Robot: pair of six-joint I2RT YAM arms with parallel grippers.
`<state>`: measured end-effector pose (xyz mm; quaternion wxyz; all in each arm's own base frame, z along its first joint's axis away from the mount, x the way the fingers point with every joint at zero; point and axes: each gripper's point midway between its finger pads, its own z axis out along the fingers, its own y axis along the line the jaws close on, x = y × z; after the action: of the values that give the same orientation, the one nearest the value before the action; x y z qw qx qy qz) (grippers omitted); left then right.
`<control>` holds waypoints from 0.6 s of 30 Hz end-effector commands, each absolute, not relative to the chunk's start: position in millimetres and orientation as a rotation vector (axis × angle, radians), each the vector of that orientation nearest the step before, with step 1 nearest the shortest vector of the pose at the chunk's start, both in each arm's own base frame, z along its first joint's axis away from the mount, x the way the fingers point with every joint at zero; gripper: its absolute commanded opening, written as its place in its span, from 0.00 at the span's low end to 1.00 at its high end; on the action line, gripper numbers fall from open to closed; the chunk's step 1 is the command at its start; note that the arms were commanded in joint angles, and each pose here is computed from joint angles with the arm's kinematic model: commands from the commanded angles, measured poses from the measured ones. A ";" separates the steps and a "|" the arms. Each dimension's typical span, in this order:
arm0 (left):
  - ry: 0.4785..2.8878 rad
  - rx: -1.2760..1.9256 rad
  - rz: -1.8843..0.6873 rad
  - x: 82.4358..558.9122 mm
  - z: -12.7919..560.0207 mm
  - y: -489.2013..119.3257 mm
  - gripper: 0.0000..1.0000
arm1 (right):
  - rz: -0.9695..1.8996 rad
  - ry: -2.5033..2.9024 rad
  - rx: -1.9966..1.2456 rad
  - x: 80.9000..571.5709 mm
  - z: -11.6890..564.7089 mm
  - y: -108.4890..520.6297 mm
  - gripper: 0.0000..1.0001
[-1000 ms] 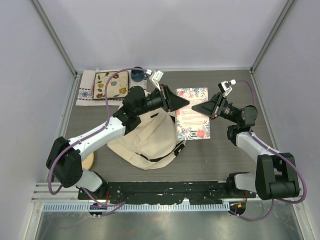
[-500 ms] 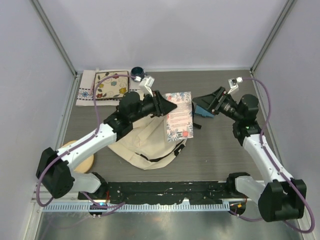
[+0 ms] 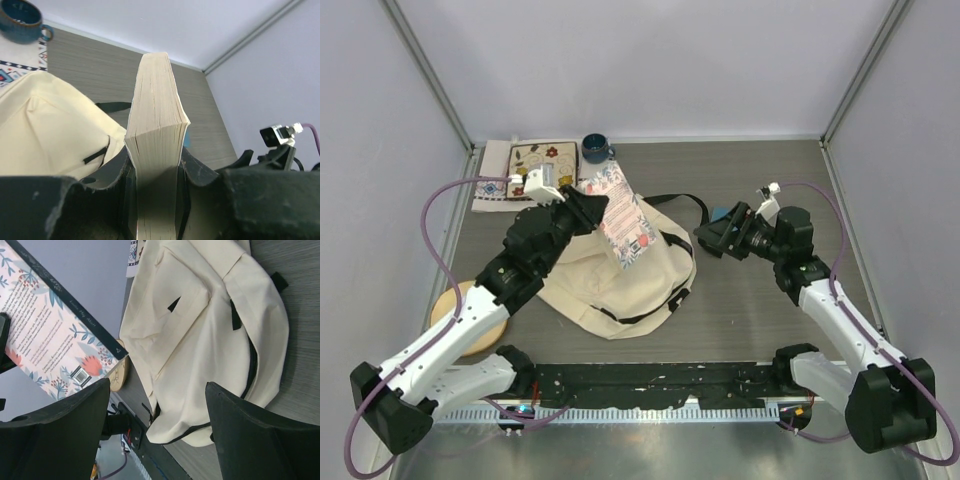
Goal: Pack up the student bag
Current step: Pick up the book from the center of the board.
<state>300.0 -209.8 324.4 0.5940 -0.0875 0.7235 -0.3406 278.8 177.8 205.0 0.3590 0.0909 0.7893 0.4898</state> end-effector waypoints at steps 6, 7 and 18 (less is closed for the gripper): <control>1.507 -0.432 -0.906 308.0 350.5 -186.4 0.00 | 1.398 1.915 0.224 271.4 229.9 218.6 0.82; 1.507 -0.463 -0.930 308.6 343.3 -186.3 0.00 | 1.427 1.904 0.210 268.1 230.5 227.2 0.82; 1.355 -0.548 -1.071 307.4 351.1 -182.8 0.00 | 1.607 1.878 0.334 255.4 218.1 268.1 0.82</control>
<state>309.4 -190.4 267.7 0.5616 -0.2026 0.7152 -0.3635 248.2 257.3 193.8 0.3000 0.1079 0.7580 0.5690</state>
